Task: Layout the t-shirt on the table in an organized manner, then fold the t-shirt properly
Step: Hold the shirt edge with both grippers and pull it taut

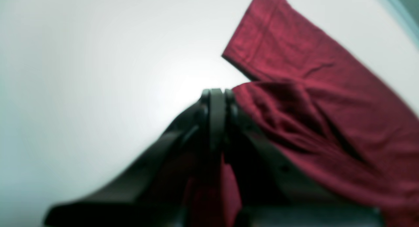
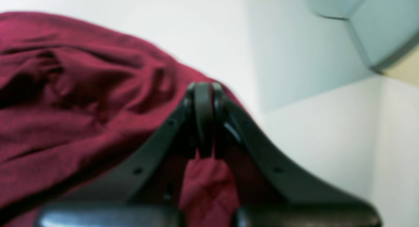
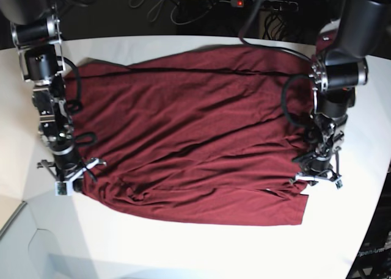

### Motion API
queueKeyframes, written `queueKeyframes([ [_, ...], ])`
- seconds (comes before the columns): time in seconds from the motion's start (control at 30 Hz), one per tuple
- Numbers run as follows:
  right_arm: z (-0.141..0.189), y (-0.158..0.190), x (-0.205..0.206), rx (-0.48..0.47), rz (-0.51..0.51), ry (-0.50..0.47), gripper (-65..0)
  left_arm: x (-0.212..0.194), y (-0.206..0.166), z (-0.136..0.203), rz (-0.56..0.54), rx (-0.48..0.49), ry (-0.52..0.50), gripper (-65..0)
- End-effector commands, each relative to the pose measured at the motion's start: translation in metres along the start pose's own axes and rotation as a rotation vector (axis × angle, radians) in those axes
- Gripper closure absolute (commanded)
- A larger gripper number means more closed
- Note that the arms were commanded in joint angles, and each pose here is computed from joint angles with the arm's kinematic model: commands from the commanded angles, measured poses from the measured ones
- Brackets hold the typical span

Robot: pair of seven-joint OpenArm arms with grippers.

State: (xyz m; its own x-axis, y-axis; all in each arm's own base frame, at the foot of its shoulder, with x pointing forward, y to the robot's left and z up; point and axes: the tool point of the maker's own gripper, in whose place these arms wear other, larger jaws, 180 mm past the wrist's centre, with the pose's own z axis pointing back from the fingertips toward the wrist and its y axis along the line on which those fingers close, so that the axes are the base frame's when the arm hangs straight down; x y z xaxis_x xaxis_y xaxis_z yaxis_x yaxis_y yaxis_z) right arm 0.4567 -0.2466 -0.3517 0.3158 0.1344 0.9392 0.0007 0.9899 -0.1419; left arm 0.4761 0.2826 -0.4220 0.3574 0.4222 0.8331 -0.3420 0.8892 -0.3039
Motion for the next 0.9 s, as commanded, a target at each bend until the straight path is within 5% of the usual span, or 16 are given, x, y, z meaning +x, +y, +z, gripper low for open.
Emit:
queueKeyframes([
  [0.0, 0.0, -0.006, 0.028, -0.013, -0.004, -0.076, -1.1, 0.038, -0.004, -0.004, -0.026, -0.013, -0.091, -0.2],
  [0.27, 0.025, -0.02, 0.013, -0.039, -0.019, -0.061, -1.1, 0.103, -0.02, -0.011, -0.073, -0.044, -0.187, -0.2],
  [0.4, 0.028, -0.026, 0.012, -0.053, -0.027, -0.062, -1.1, 0.101, -0.04, -0.014, -0.118, -0.08, -0.118, -0.2],
  [0.57, 0.033, -0.037, 0.005, -0.079, -0.039, -0.053, -1.1, 0.047, -0.084, -0.004, -0.293, -0.188, 0.095, -0.2],
  [0.87, 0.034, -0.042, 0.006, -0.092, -0.046, -0.055, -1.1, -0.014, -0.09, 0.016, -0.483, -0.245, 0.211, -0.2],
])
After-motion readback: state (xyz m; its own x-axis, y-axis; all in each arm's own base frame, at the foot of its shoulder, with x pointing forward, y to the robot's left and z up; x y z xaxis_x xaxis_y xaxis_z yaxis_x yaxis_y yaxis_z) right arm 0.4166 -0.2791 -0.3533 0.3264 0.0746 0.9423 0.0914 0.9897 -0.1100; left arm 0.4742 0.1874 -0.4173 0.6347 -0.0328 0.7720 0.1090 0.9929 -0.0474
